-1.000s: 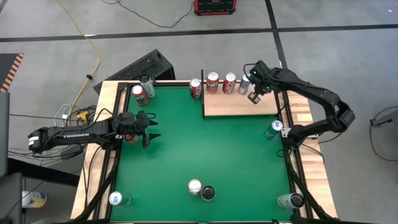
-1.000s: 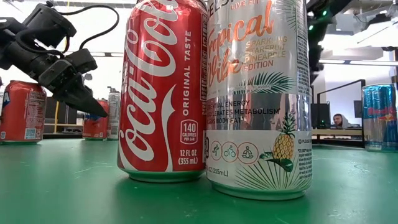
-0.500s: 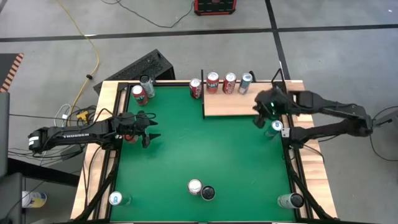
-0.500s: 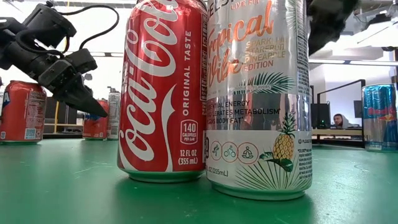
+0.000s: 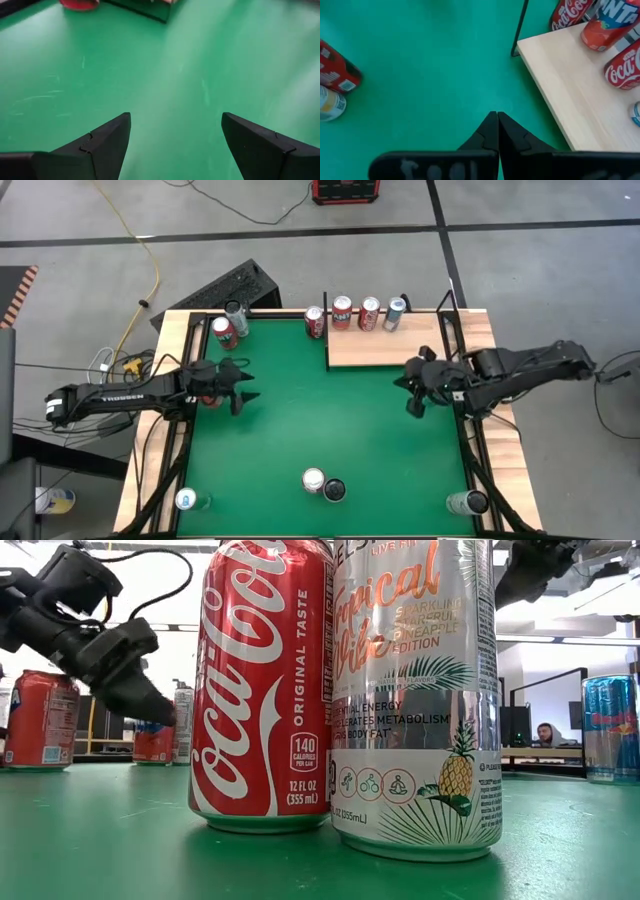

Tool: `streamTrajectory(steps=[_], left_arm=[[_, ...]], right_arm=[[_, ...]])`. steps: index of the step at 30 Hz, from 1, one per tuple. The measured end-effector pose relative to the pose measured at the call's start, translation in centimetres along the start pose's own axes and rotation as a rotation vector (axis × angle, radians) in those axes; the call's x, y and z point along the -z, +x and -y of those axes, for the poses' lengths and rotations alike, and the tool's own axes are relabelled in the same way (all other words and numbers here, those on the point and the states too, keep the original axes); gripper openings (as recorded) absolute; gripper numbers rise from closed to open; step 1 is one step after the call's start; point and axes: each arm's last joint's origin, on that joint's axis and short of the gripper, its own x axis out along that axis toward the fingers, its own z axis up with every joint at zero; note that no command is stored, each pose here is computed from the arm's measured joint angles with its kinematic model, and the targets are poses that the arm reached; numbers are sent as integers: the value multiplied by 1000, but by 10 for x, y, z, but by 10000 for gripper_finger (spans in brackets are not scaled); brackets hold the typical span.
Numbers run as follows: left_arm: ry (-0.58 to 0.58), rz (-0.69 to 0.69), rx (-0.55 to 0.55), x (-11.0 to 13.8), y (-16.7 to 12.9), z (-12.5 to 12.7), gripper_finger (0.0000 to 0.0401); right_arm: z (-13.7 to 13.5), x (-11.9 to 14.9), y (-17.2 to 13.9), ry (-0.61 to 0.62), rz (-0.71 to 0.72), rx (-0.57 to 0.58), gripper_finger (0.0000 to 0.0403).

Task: Place canned beverage on shelf
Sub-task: Move the top left yellow soda can to the center of the table

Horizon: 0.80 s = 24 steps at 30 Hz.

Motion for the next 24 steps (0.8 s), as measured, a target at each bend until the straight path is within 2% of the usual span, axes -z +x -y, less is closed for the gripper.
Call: streamTrajectory(steps=[5,9,12,15,21,24], left_arm=[[-135,132,36,-13,-1,3,297],[-120,274,135,-36,-7,10,297],[-104,340,120,-64,-16,15,297],[-67,306,-38,-96,-26,14,297],[55,104,-521,-156,-32,-1,297],[93,6,-651,-180,-24,-17,297]], right_arm=[[-6,0,11,-27,-29,43,23],[-9,0,21,-47,-60,61,29],[-12,-1,26,-51,-66,61,29],[-18,-3,30,-55,-47,43,27],[-40,-4,35,-95,-2,-9,28],[-53,-2,37,-132,24,-4,27]])
